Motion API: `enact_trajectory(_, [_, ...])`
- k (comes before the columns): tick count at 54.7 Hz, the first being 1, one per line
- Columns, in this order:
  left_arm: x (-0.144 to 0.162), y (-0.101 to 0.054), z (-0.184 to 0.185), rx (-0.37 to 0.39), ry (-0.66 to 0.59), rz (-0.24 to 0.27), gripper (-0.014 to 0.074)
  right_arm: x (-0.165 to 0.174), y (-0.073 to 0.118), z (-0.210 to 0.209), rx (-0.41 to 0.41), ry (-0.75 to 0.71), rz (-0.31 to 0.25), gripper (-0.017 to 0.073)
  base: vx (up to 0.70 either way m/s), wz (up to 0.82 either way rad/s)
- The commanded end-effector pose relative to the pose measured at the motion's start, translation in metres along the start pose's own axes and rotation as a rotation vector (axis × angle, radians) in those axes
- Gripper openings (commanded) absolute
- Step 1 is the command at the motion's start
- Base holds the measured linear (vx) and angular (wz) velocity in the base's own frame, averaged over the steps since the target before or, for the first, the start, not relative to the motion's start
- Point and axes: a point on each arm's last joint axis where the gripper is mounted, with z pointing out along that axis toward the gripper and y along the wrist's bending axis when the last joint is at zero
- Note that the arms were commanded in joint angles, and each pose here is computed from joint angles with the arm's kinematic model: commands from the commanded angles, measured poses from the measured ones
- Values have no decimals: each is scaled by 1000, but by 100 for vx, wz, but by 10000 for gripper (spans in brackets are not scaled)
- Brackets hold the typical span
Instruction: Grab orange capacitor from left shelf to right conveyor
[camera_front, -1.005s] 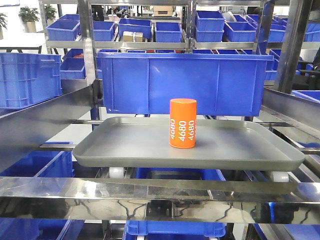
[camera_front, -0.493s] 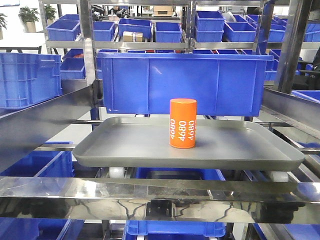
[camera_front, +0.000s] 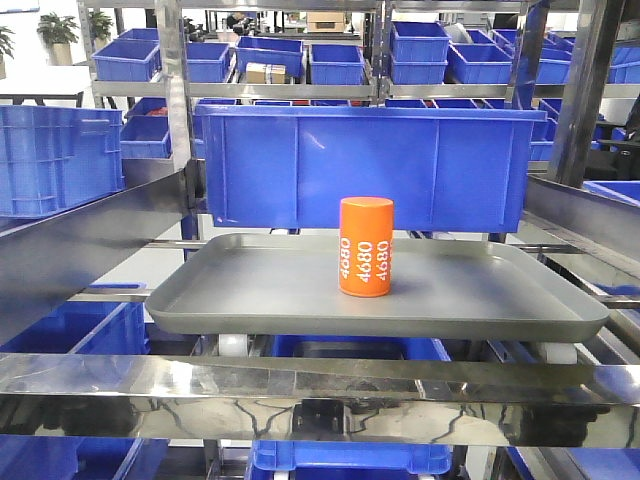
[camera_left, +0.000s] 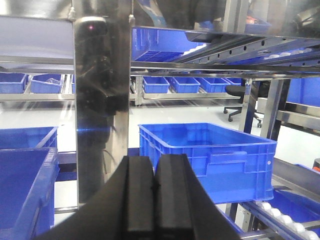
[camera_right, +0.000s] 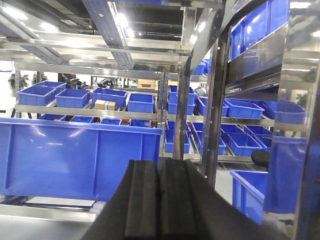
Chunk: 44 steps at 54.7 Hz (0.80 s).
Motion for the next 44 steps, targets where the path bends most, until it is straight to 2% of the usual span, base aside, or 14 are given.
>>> enact_trajectory(1, [-18, -2, -2, 17, -114, -11, -6, -17, -1, -2, 1, -105, -15, 127, 0, 0])
enact_trajectory(6, [-18, -2, -2, 17, -114, -11, -6, -16, -1, -2, 1, -93, -13, 241, 0, 0])
enact_trajectory(18, [-18, -2, -2, 17, -114, -11, -6, -16, 0, -2, -2, -94, 7, 618, 0, 0])
enact_trajectory(24, [-18, -2, -2, 17, -114, -11, -6, -17, 0, -2, -2, -104, 4, 727, 0, 0])
enact_trajectory(27, [-18, -2, -2, 17, -114, -11, -6, -17, 0, -2, -5, -106, 18, 730, 0, 0])
enact_trajectory(34, [-18, -2, -2, 17, -114, -11, -6, -15, 2, 0, -32, -86, 128, 715, 0, 0])
enact_trajectory(38, [-18, -2, -2, 17, -114, -11, -6, -11, 8, 8, -76, -62, 167, 697, 0, 0])
enact_trajectory(40, [-18, -2, -2, 17, -114, -11, -6, -9, 13, 13, -112, -44, 174, 685, 0, 0])
enact_trajectory(44, [-18, -2, -2, 17, -114, -11, -6, -4, 28, 27, -204, -3, 135, 658, 0, 0])
